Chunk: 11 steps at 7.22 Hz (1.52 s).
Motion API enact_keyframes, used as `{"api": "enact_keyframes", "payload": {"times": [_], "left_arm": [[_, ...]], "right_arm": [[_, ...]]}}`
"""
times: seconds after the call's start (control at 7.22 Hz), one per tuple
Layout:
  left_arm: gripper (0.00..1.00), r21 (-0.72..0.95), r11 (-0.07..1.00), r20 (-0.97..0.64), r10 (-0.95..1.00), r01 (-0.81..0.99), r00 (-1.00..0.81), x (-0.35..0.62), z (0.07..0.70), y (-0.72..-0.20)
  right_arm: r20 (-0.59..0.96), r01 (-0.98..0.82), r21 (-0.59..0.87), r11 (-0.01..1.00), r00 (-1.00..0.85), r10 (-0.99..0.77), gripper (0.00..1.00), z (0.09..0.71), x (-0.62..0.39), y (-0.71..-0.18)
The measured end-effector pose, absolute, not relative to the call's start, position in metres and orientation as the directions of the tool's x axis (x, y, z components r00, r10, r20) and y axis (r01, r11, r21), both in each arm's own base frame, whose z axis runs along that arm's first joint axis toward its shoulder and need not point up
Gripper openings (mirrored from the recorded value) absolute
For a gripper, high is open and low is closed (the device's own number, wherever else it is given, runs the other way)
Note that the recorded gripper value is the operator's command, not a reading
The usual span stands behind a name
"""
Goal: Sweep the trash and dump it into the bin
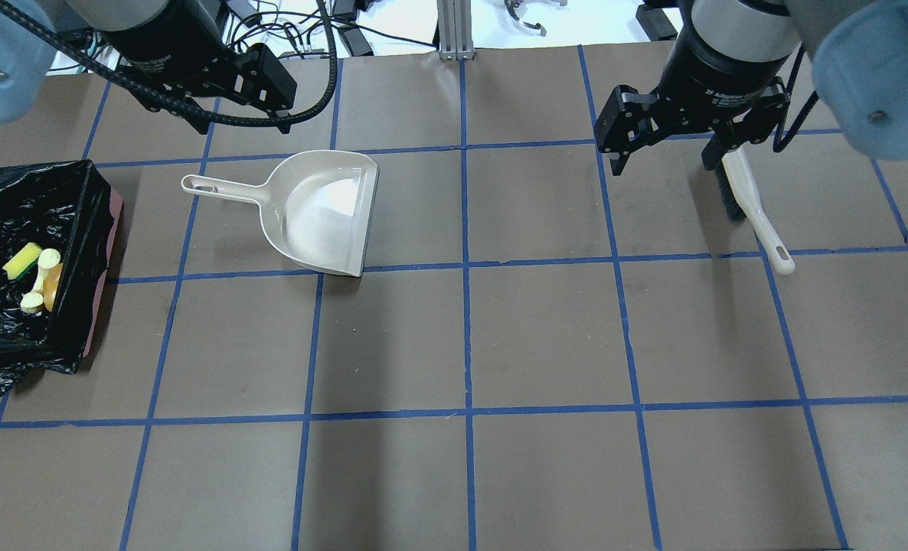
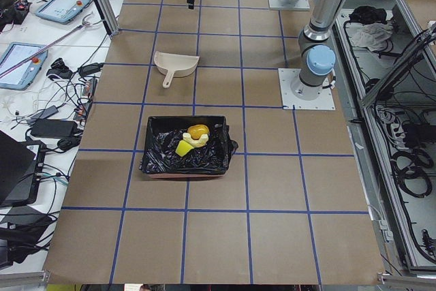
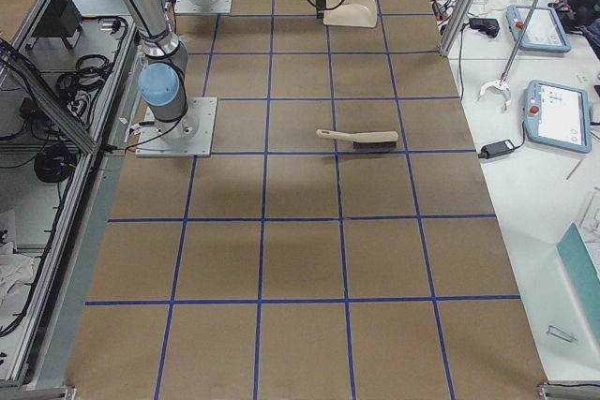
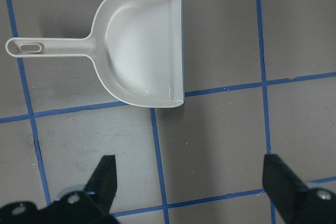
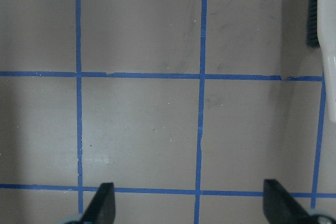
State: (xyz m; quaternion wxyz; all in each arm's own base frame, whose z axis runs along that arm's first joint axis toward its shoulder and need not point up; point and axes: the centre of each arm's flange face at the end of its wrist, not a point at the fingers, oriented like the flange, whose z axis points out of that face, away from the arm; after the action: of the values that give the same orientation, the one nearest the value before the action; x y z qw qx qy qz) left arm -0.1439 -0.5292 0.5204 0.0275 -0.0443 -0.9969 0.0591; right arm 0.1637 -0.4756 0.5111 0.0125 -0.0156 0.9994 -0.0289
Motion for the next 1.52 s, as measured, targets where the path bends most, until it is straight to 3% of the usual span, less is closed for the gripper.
{"api": "enact_keyframes", "payload": {"times": [0.55,1.52], "left_arm": [[1.0,-0.096,0.993,-0.016,0.06,0.061,-0.998,-0.1365,0.5154,-0.5276],[1.0,-0.075,0.996,0.039,0.056,0.053,-0.998,-0.1343,0.5118,-0.5278]], "right_arm": [[-0.026,-0.03,-0.058,0.998,-0.999,-0.032,1.0,0.5111,0.164,-0.4756],[-0.029,-0.03,-0.058,0.998,-0.999,-0.032,1.0,0.5111,0.1642,-0.4756]]}}
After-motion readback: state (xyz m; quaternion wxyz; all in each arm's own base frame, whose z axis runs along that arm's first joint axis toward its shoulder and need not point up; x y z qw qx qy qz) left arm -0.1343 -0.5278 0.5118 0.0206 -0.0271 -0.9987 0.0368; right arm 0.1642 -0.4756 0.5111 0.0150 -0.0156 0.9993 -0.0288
